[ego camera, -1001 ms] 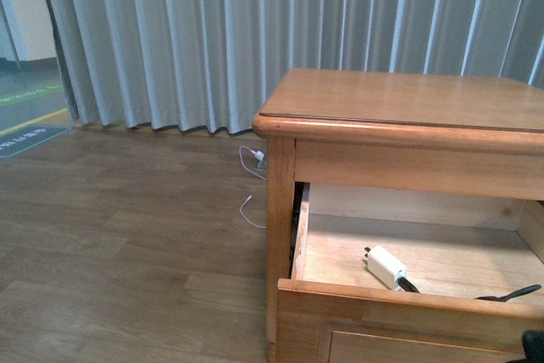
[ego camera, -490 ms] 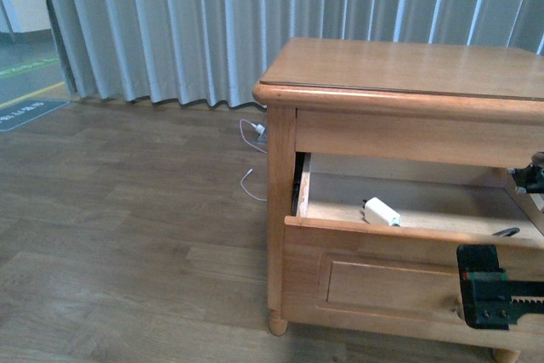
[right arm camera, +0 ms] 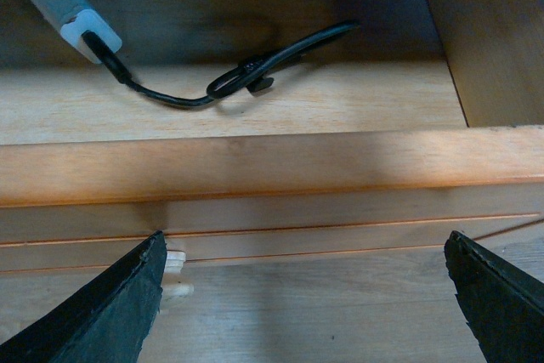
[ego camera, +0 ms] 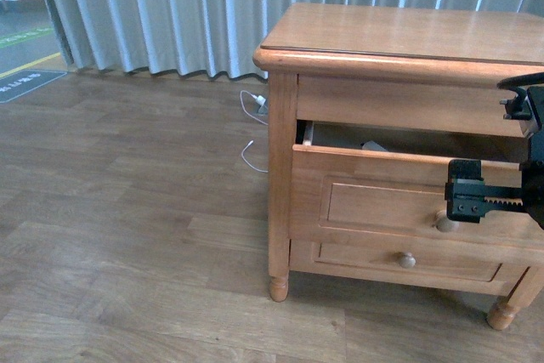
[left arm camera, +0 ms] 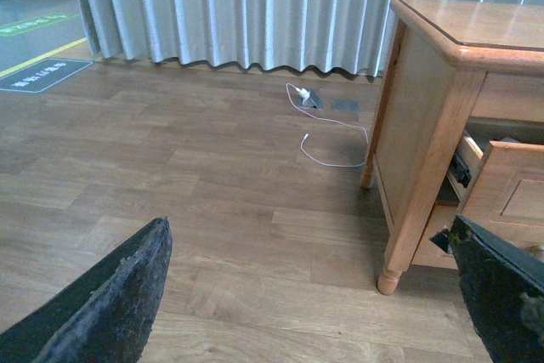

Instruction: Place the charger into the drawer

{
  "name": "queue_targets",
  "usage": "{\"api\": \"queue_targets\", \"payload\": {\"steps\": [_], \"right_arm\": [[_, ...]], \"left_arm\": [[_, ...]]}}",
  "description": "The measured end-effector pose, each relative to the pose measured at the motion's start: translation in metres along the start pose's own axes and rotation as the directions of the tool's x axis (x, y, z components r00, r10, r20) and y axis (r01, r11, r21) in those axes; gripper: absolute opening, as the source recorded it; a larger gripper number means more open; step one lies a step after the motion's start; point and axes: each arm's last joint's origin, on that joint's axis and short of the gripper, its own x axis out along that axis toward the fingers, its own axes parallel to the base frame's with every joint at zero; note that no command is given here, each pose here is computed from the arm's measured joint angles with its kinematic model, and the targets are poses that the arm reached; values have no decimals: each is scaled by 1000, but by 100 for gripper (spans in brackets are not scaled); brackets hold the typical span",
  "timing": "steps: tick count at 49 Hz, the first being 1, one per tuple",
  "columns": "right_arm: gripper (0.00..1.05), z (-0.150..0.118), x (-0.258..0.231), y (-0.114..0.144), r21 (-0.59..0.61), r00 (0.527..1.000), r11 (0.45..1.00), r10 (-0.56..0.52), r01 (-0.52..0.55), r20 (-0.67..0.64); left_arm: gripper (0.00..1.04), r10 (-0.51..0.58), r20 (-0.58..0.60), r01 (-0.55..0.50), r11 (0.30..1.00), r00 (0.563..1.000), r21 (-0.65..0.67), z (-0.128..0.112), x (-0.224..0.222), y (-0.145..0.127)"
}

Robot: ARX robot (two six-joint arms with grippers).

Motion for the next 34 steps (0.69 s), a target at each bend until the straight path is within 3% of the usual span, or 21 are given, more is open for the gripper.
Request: {"api": "queue_targets", "payload": {"steps": [34], "right_arm": [[97, 21, 49, 7, 212, 979, 963, -188, 167, 81]], "left_arm": [[99, 0, 0, 0, 1000, 1000, 0, 0, 0, 0]]}}
